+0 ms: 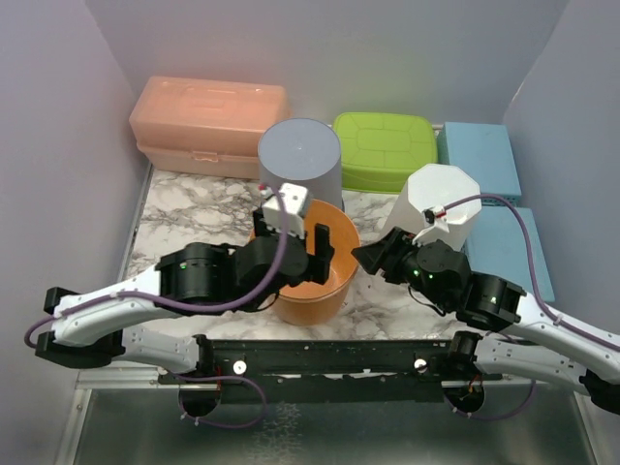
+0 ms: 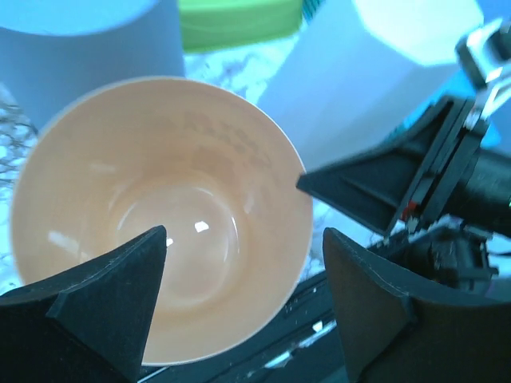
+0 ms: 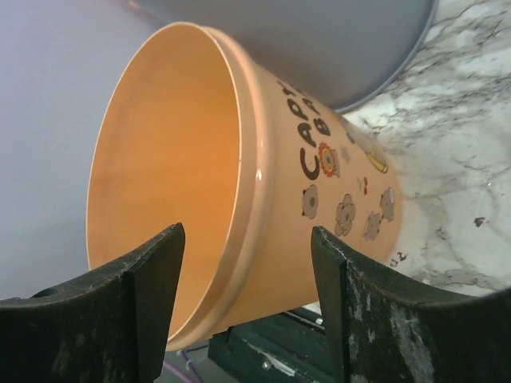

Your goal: Turn the large container upside down

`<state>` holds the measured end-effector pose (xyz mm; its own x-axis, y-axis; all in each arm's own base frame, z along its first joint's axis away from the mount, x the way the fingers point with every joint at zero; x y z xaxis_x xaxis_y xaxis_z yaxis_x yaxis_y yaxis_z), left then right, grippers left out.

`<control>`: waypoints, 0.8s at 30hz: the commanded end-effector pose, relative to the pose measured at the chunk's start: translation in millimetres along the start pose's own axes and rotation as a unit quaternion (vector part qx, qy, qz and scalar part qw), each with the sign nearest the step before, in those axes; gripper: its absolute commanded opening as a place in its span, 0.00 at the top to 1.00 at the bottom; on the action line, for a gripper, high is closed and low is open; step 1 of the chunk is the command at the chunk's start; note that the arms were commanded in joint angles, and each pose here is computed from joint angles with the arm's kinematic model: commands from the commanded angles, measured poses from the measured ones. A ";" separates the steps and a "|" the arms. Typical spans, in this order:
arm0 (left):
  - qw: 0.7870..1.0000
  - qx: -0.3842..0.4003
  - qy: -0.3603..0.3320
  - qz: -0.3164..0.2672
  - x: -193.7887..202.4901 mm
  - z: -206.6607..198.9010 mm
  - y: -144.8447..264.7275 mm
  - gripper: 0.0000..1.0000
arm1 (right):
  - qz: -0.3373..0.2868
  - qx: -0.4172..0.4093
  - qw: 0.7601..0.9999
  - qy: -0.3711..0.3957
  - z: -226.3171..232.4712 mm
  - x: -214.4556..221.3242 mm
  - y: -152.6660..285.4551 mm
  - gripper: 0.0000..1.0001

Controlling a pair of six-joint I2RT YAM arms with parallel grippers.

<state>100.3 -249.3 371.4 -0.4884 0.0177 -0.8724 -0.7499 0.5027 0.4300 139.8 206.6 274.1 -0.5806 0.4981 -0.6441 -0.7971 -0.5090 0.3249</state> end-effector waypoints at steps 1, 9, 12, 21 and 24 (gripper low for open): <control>0.995 -0.067 0.023 -0.077 -22.3 34.6 9.1 0.18 | 0.027 -0.033 0.999 -0.031 15.8 8.9 -5.1 0.31; 0.980 -0.195 -0.006 -0.048 -29.0 102.1 -34.7 0.12 | 0.033 -0.054 0.995 -0.074 17.4 21.7 -16.5 0.44; 0.977 -0.202 0.018 -0.067 -39.7 117.7 -30.5 0.11 | 0.041 -0.050 0.995 -0.074 18.9 24.2 -19.1 0.46; 0.956 -0.270 0.055 -0.101 -43.6 161.7 -6.5 0.05 | 0.046 -0.059 0.993 -0.090 19.7 28.2 -20.7 0.69; 0.950 -0.288 0.063 -0.102 -40.3 169.8 -0.1 0.02 | 0.041 -0.061 0.993 -0.091 20.2 25.7 -19.1 0.71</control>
<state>198.2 -117.3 374.3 -0.3278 -0.1532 -0.9322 -0.9427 -0.0121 0.3335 139.9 241.6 262.2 -0.6612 0.5576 -0.5020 -0.7376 -0.6055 0.2989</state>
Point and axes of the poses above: each gripper's point midway between its finger pads, its own y axis back along the fingers, its own z axis along the line the jaws close on, x = y × z, the point moved 5 cm from there along y, back along the fingers, and after that the axes turned 1 degree about y, right-handed, at the moved point
